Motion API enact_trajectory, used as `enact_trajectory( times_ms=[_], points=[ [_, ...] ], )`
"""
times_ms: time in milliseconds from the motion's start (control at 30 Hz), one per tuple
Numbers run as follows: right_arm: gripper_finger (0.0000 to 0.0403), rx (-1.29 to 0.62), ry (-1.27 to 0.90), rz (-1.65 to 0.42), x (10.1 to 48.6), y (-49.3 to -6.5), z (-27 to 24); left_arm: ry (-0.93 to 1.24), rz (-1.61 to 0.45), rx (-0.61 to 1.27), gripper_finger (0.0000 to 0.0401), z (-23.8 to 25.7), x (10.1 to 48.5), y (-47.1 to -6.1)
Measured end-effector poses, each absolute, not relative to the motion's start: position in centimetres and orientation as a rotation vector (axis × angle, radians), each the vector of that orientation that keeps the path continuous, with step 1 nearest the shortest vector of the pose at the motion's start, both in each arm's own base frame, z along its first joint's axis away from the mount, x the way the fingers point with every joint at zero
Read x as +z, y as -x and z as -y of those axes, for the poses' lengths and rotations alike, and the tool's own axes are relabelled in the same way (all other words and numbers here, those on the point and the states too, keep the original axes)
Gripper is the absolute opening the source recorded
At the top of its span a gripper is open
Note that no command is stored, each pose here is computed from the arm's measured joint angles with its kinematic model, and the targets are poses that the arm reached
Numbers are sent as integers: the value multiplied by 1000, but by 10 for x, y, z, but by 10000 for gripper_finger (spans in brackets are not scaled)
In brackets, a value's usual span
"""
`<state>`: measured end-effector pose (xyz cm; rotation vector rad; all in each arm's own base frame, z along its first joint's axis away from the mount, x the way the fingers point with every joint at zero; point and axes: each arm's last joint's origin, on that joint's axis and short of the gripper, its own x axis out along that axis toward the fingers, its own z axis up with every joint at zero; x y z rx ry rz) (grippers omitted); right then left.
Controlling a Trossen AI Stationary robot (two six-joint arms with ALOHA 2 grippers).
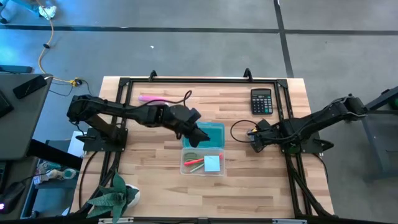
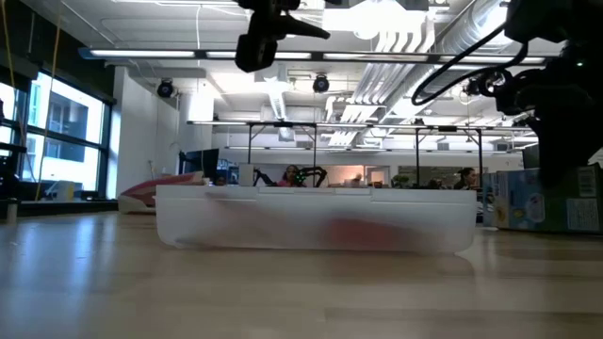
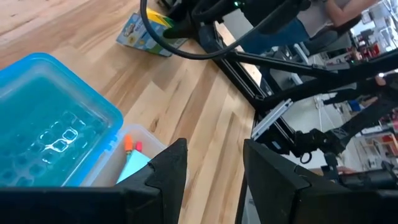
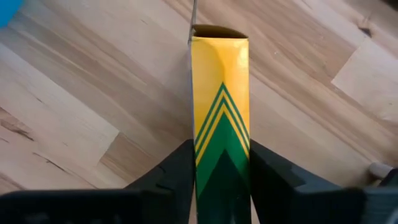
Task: Pack school essentials
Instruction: Put the yellow crayon box into the supply box
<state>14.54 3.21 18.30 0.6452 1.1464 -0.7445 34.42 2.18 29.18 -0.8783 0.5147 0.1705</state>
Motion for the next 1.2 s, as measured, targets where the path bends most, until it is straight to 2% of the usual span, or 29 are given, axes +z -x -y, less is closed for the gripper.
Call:
enact_trajectory(
  times_ms=[200,467,767,933,1200],
  points=[
    [110,-743,-651,-1154,183,-145,-32,876,-518,161,145,-24,292,-344],
    [72,-738,-668,-1146,183,-146,-33,906,-574,106,145,-23,290,-342],
    [51,-630,-683,-1095,186,-156,-36,1046,-622,67,145,-29,289,-340],
    [41,-586,-663,-1067,187,-160,-37,1045,-615,76,145,-34,289,-340],
    [40,-534,-567,-936,229,-173,-44,1120,-616,101,145,-34,289,-340]
  ],
)
